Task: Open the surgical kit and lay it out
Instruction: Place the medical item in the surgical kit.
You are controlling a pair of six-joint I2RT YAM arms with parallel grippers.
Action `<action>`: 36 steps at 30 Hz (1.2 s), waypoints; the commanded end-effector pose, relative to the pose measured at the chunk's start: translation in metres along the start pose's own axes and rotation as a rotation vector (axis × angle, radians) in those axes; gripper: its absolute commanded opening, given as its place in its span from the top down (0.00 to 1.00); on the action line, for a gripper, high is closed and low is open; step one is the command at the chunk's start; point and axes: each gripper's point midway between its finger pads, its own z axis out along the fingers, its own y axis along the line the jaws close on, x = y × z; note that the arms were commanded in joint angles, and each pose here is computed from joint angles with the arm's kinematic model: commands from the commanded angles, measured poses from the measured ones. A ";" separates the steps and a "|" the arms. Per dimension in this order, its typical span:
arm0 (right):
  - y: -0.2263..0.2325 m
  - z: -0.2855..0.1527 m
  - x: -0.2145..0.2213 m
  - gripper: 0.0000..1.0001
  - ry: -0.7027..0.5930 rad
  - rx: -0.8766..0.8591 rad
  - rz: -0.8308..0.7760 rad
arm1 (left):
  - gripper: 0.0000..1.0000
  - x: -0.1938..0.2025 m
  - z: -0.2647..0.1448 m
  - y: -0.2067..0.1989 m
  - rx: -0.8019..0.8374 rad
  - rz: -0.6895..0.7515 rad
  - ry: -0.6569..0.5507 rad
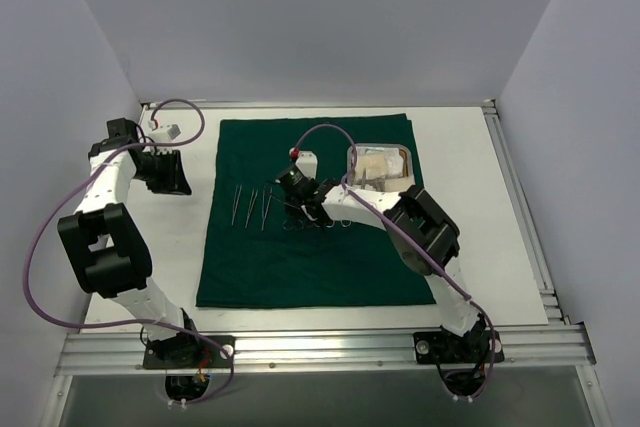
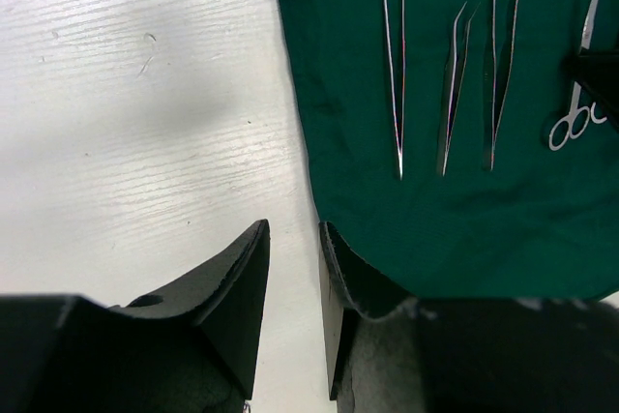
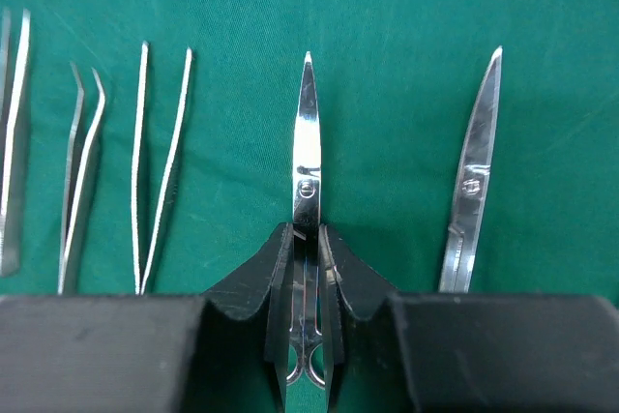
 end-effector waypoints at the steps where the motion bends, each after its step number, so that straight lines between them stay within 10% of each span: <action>1: 0.012 -0.003 -0.015 1.00 -0.035 -0.015 0.037 | 0.64 -0.009 -0.015 -0.004 0.008 0.037 -0.048; 21: 0.001 0.010 -0.002 1.00 -0.020 0.011 0.074 | 0.64 -0.007 -0.014 -0.003 0.010 0.032 -0.045; 26: 0.002 0.006 -0.006 0.81 -0.027 0.008 0.077 | 0.64 -0.007 -0.014 -0.002 0.009 0.030 -0.042; 36: 0.020 -0.044 -0.066 0.73 -0.152 -0.060 0.074 | 0.64 -0.007 -0.015 -0.003 0.006 0.032 -0.043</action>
